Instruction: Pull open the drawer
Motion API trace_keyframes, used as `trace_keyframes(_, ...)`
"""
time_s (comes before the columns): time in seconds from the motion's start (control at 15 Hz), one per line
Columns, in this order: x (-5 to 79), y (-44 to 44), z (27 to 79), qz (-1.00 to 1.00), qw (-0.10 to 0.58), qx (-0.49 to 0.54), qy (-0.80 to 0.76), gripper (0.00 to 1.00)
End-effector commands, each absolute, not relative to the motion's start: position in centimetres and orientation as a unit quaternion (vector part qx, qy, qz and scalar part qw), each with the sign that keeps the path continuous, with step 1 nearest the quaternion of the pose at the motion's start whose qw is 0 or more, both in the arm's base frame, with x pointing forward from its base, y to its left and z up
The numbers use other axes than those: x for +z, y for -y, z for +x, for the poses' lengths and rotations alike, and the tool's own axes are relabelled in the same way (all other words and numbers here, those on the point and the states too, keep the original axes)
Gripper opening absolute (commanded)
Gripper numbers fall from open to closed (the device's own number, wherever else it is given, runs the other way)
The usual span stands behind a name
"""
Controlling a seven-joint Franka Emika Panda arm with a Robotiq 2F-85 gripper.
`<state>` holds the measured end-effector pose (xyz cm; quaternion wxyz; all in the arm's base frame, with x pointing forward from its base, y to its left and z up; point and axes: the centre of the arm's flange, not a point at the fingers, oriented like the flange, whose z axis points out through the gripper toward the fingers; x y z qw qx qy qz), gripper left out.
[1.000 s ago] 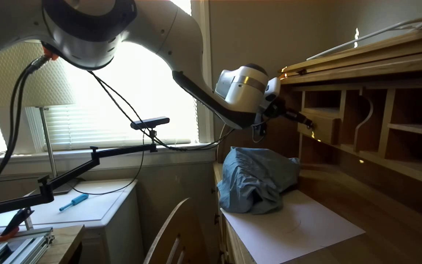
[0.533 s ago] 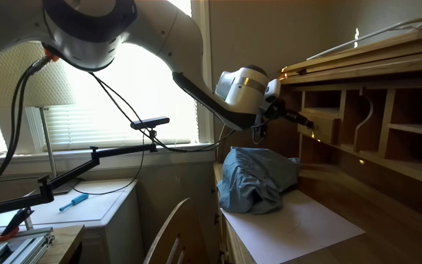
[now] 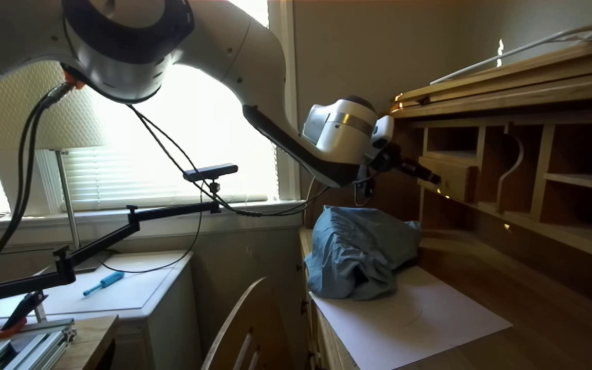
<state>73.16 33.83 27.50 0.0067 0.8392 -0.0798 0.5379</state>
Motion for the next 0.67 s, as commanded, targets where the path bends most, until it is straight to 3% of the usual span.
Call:
trace_keyframes(0.0,26.89,-34.16,73.48,0.83,-0.005,0.553,0.074,0.08)
trace_keyframes(0.2,26.94,-34.15,73.54,0.829,-0.006,0.554,0.075,0.1)
trace_keyframes(0.6,27.39,-34.36,72.84,0.83,-0.005,0.552,0.076,0.06)
